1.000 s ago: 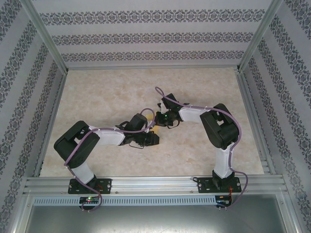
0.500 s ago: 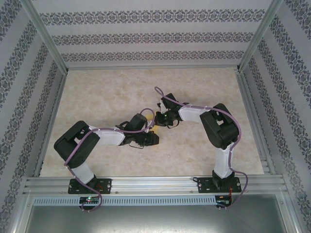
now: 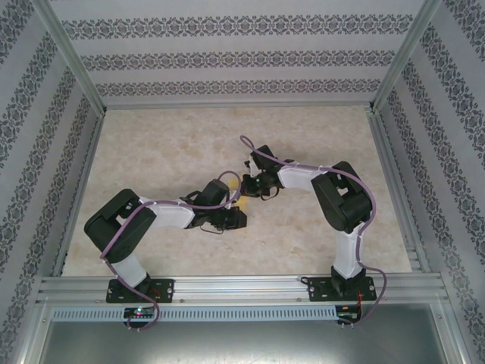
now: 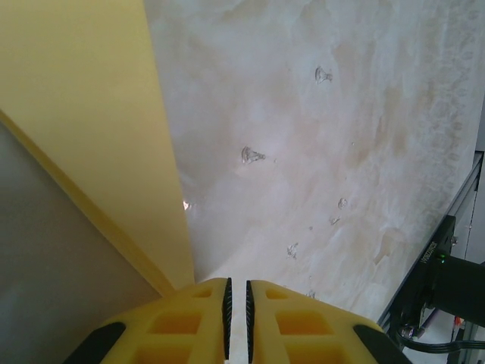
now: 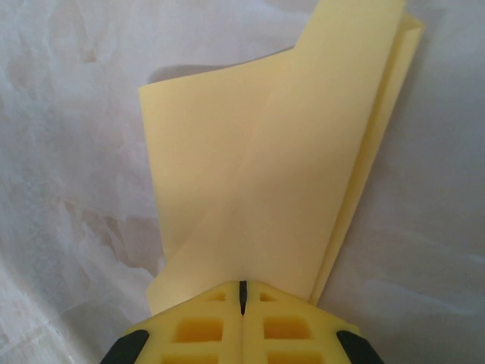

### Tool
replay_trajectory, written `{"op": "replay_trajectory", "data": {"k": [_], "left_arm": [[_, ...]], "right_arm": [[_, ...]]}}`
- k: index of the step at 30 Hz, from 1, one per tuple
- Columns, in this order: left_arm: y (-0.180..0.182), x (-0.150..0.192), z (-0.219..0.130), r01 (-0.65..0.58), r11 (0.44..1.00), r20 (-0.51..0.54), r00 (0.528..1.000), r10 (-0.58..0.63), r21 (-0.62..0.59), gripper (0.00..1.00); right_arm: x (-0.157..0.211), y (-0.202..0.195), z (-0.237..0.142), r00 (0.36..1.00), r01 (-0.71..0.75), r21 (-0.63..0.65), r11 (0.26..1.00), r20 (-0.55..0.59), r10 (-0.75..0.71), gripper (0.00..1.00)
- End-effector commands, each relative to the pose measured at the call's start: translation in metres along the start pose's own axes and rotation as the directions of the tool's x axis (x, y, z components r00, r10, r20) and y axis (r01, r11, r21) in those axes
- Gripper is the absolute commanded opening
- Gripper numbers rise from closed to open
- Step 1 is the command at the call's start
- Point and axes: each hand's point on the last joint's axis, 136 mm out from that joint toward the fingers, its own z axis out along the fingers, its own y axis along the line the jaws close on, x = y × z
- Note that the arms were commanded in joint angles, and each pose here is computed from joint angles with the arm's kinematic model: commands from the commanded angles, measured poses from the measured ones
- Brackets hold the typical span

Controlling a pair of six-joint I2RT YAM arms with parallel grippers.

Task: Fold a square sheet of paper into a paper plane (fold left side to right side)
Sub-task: Fold the wing for the fifth time at the center of the table.

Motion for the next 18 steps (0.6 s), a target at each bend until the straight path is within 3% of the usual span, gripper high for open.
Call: {"op": "replay_trajectory", "data": {"k": [1,18], "left_arm": [[0.0097,0.0095,0.0057,0.018,0.999,-0.02,1.0,-0.019,-0.028,0.17],[0.0187,0.0189,0.0012,0.035,0.998,-0.026,0.999,-0.036,-0.053,0.16]], "right_arm": [[0.0187,-0.0248,0.0119,0.998,-0.014,0.106,0.994,-0.061,0.021,0.0],[0.019,-0.0274,0.0135,0.997,-0.012,0.122,0.993,-0.074,0.021,0.0]]}}
